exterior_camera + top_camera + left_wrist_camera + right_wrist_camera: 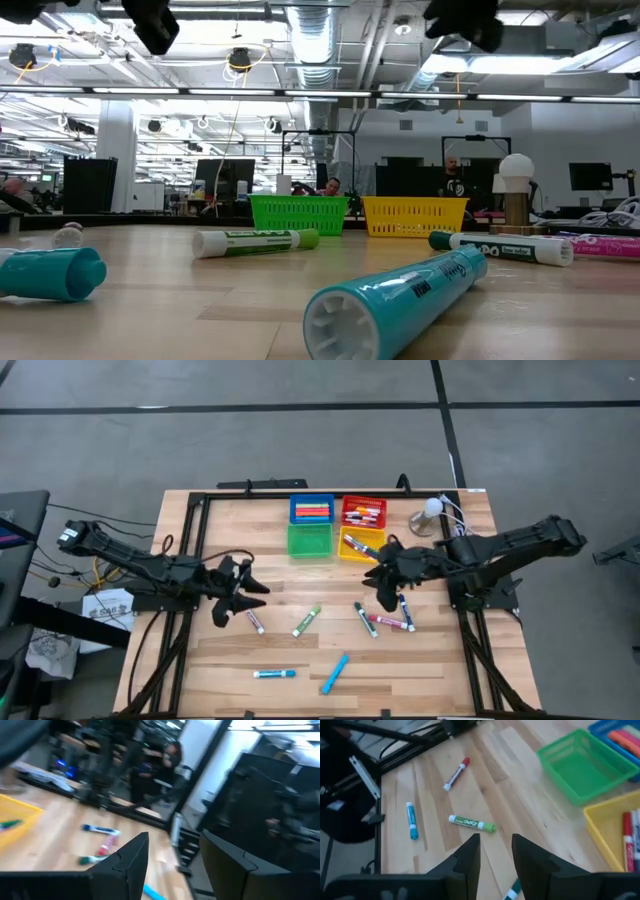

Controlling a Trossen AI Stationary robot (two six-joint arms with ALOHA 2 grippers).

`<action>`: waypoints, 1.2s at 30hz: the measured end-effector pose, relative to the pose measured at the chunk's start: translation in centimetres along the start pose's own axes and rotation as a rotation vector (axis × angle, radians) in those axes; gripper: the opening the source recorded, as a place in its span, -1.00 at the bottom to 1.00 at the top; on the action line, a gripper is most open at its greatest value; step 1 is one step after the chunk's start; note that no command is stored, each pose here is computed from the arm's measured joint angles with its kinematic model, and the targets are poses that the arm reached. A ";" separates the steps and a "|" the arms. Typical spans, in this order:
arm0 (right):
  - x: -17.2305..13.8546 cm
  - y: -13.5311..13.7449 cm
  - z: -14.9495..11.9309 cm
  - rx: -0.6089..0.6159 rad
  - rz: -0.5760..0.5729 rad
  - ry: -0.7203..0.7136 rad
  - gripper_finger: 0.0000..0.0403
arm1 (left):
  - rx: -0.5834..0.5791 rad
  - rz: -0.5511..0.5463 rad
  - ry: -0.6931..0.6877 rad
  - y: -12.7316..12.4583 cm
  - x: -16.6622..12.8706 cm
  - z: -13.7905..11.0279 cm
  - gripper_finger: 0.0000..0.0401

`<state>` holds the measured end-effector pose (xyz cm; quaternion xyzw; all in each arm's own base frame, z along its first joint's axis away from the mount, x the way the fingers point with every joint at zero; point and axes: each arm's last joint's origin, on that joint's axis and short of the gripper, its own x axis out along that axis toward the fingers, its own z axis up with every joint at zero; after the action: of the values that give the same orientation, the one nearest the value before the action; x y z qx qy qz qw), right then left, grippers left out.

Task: Pick & Place Markers
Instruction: Put the blue highlighter into the blue bin

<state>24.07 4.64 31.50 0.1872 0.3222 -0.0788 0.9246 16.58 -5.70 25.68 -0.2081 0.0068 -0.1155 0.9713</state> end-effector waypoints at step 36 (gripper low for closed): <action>-7.7 0.6 -5.4 -0.090 0.164 -0.119 -0.49 | -0.502 -0.002 0.294 -3.9 18.1 -5.6 -0.12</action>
<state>15.16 7.51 32.63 0.1661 0.2537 0.0009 0.9529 32.98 -15.53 22.74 -0.4231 0.1757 -0.1398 0.8778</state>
